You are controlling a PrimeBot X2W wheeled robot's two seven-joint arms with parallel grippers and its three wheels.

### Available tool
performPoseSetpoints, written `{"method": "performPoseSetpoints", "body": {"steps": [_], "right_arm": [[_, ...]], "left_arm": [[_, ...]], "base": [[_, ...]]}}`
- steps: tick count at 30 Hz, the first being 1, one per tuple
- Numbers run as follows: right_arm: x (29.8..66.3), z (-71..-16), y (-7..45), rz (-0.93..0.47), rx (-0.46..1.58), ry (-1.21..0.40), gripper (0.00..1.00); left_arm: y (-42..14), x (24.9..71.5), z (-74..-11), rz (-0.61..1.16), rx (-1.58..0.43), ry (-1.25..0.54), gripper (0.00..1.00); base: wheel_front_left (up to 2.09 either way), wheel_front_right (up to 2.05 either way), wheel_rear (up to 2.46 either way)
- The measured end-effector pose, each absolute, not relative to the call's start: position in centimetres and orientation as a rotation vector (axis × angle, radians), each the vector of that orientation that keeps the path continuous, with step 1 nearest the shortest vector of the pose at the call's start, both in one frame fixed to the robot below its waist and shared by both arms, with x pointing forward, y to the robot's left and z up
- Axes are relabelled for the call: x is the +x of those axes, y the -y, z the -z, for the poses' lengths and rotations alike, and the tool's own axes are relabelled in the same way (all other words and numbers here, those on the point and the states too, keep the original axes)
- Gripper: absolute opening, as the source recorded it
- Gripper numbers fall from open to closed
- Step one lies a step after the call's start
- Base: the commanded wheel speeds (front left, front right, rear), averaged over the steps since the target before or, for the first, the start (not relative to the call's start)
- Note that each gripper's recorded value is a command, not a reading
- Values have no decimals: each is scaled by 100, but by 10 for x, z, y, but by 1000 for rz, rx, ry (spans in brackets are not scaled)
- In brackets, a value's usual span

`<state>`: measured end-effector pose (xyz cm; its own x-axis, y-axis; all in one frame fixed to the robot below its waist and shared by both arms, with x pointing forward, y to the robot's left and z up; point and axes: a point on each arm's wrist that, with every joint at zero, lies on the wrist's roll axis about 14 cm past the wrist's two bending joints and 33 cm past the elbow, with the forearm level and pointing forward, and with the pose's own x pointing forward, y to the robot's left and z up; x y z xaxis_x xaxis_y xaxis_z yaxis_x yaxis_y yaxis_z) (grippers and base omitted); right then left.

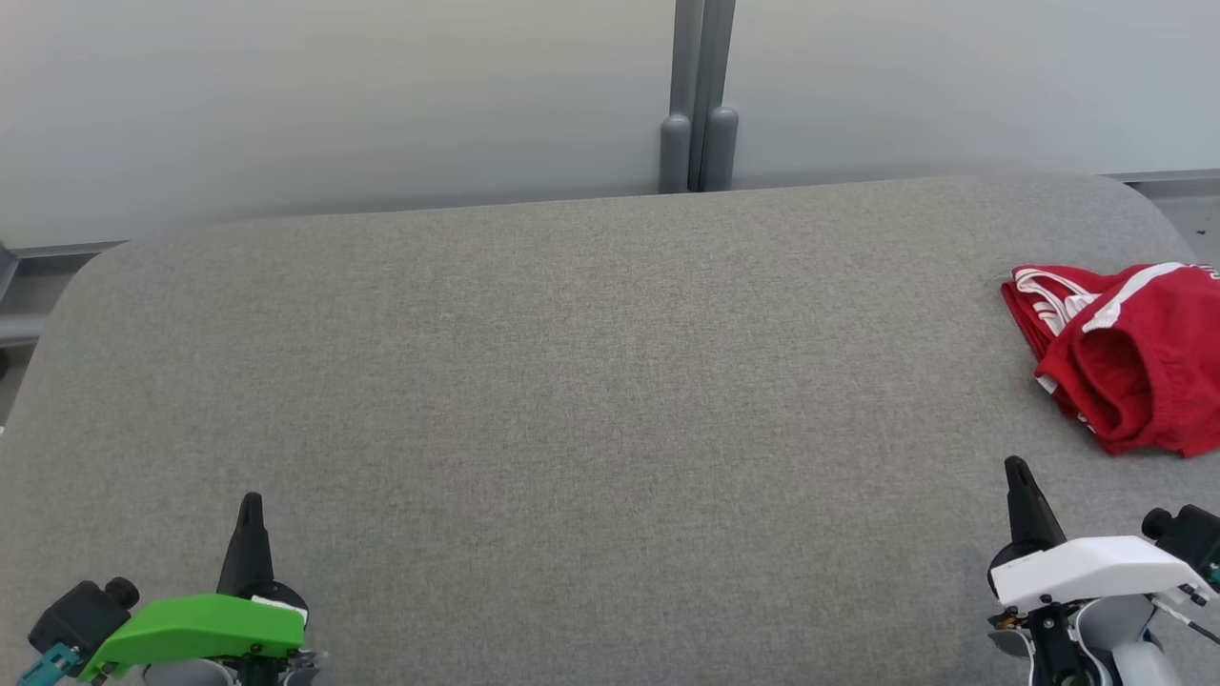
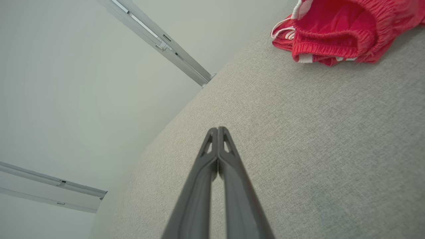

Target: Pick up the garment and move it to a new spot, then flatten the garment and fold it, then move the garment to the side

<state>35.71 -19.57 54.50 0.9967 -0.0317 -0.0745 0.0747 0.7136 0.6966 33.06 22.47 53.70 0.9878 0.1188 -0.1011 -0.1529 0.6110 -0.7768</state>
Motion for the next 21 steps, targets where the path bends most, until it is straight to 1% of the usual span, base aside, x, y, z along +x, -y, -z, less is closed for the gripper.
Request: {"method": "performPoseSetpoints", "body": {"steps": [21], "right_arm": [[371,-553,197,60,1053,-52,0]], "left_arm": [[-220,351,-551,-132,-1135,-22,0]], "base": [[0,0,0]]}}
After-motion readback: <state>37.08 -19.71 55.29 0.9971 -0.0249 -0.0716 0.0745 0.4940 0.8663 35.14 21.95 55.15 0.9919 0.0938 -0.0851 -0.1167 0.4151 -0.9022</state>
